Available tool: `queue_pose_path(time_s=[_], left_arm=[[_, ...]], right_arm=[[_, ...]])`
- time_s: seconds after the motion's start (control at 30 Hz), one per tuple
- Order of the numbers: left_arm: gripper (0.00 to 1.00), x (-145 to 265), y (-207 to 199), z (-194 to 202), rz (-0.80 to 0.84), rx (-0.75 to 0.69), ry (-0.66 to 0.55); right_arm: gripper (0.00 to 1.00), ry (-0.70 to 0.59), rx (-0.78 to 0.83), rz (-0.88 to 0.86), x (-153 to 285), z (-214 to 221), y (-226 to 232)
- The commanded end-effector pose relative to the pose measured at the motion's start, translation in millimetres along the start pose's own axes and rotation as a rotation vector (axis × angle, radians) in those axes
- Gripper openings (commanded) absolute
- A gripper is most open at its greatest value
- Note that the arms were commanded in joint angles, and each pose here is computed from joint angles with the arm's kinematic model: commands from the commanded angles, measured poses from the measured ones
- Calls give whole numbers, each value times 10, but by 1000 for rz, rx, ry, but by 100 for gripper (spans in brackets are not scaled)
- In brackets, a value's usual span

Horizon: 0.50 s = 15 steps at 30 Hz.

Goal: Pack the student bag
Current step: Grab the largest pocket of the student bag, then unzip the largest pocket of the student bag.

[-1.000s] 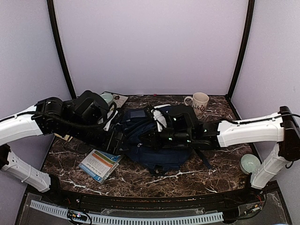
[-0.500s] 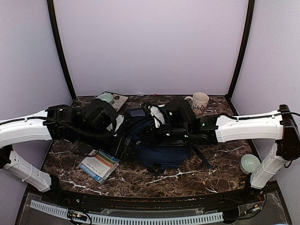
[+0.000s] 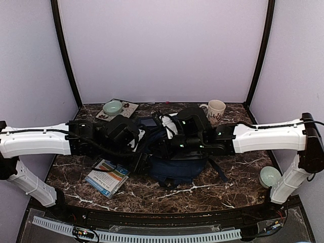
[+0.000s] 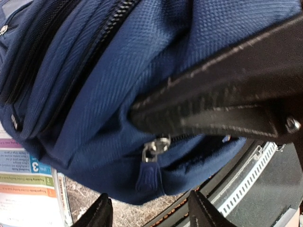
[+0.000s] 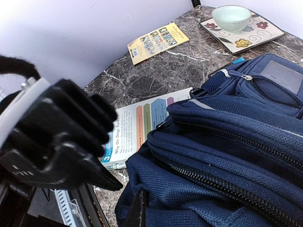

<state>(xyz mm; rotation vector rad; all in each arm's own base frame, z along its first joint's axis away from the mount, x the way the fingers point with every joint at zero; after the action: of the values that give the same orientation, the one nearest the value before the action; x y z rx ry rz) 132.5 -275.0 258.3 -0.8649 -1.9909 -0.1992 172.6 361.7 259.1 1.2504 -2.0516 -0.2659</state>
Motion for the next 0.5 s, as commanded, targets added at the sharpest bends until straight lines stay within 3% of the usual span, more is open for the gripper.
queue_pose_path(time_s=[0.0,0.17,0.3,0.47], left_arm=[[51,-194,27,-37,-5,-29,-2],[19,-235,84,-64,-24,-27,-18],[0,-138,88,-96,-15,-33,-53],[0,-8,136,-66,-53,-21,-37]], right_arm=[[0,-92,46,-69,112,-279,152],[0,-90,48,-69,140,-275,158],[0,-93,47,-55,173,-272,149],[0,-92,62,-34,227,-221,115]])
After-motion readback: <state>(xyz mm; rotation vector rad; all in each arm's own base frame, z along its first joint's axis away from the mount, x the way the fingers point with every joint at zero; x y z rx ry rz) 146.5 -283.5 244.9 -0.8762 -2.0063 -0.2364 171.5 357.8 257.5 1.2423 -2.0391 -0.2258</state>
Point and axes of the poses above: each gripper's point midway between its finger pads, its own x axis back along the fingers, its own y axis along the line the jaws close on, z = x × y, the point moved 10 cm from there along x, back along the fingers, and after that the axes turned 9 degrees about -x, right-handed, at the moved point
